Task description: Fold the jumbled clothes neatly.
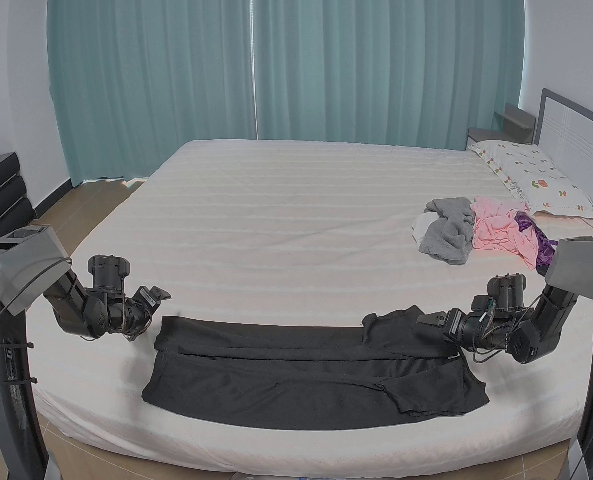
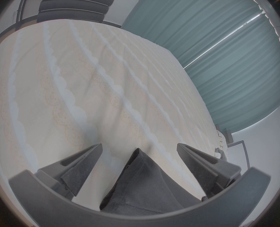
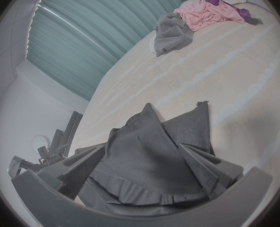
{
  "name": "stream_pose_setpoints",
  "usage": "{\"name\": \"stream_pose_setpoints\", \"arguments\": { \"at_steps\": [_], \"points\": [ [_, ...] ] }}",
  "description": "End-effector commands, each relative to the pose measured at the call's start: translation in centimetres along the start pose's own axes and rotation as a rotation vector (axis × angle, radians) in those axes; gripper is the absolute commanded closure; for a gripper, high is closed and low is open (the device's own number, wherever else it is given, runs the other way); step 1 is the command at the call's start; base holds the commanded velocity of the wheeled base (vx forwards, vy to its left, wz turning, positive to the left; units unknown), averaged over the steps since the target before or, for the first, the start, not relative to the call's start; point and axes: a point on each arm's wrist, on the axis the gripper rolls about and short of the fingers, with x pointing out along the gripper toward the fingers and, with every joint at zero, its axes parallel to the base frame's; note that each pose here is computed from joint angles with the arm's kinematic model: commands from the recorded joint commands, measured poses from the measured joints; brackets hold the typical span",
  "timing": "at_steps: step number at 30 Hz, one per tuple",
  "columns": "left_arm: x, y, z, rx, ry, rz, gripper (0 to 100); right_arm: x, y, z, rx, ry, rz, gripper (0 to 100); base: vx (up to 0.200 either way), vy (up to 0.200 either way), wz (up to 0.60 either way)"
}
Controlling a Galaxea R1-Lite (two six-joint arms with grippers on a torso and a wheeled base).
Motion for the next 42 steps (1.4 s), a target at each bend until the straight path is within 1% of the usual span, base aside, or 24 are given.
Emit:
{"name": "stream_pose_setpoints", "arguments": {
  "at_steps": [1, 4, 8, 9, 16, 19, 23, 25, 30, 33, 35, 39, 41, 42],
  "points": [
    [0.1, 0.1, -0.1, -0.001, 0.003, 0.005, 0, 1.0, -0.9, -0.4, -0.01, 0.012, -0.02, 0, 0.0, 0.0, 0.0],
    [0.1, 0.1, -0.1, 0.002, 0.005, 0.003, 0, 1.2, -1.1, -0.3, -0.053, 0.0, -0.039, 0, 0.0, 0.0, 0.0],
    [0.1, 0.1, -0.1, 0.002, 0.003, 0.003, 0, 1.2, -1.0, -0.3, -0.063, 0.001, -0.036, 0, 0.0, 0.0, 0.0],
    [0.1, 0.1, -0.1, 0.002, 0.004, 0.004, 0, 1.2, -1.0, -0.3, -0.062, 0.002, -0.037, 100, 0.0, 0.0, 0.0],
    [0.1, 0.1, -0.1, 0.003, 0.003, 0.003, 0, 0.3, -0.9, -0.1, -0.058, -0.007, -0.04, 100, 0.0, 0.0, 0.0],
    [0.0, 0.0, 0.0, 0.005, -0.002, 0.001, 0, -0.8, -0.8, 0.1, -0.063, -0.016, -0.044, 100, 0.0, 0.0, 0.0],
    [-0.9, -0.8, 0.6, 0.005, -0.023, -0.023, 0, -1.9, -0.7, -0.2, -0.076, -0.013, -0.051, 100, 0.0, 0.0, 0.0],
    [-2.3, -1.3, 0.8, 0.007, -0.03, -0.033, 0, -2.6, -0.8, -0.6, -0.079, -0.003, -0.058, 100, 0.0, 0.0, 0.0],
    [-3.0, -1.6, -0.6, 0.03, 0.002, -0.027, 0, -3.9, -1.3, -0.6, -0.074, -0.004, -0.072, 100, 0.0, 0.0, 0.0],
    [-3.6, -1.7, -1.5, 0.048, 0.025, -0.024, 0, -4.4, -1.6, -1.1, -0.071, 0.013, -0.079, 100, 0.0, 0.0, 0.0],
    [-3.8, -1.5, -2.4, 0.067, 0.048, -0.01, 0, -4.8, -1.6, -1.4, -0.076, 0.019, -0.08, 100, 0.0, 0.0, 0.0],
    [-4.2, -0.6, -3.8, 0.107, 0.09, 0.022, 0, -5.5, -1.4, -1.6, -0.081, 0.001, -0.067, 100, 0.0, 0.0, 0.0],
    [-4.3, -0.5, -3.9, 0.108, 0.096, 0.025, 0, -5.5, -1.5, -1.7, -0.078, 0.001, -0.066, 100, 0.0, 0.0, 0.0],
    [-4.5, -0.3, -4.3, 0.109, 0.108, 0.033, 0, -5.6, -1.7, -2.3, -0.078, 0.016, -0.072, 100, 0.0, 0.0, 0.0]
  ]
}}
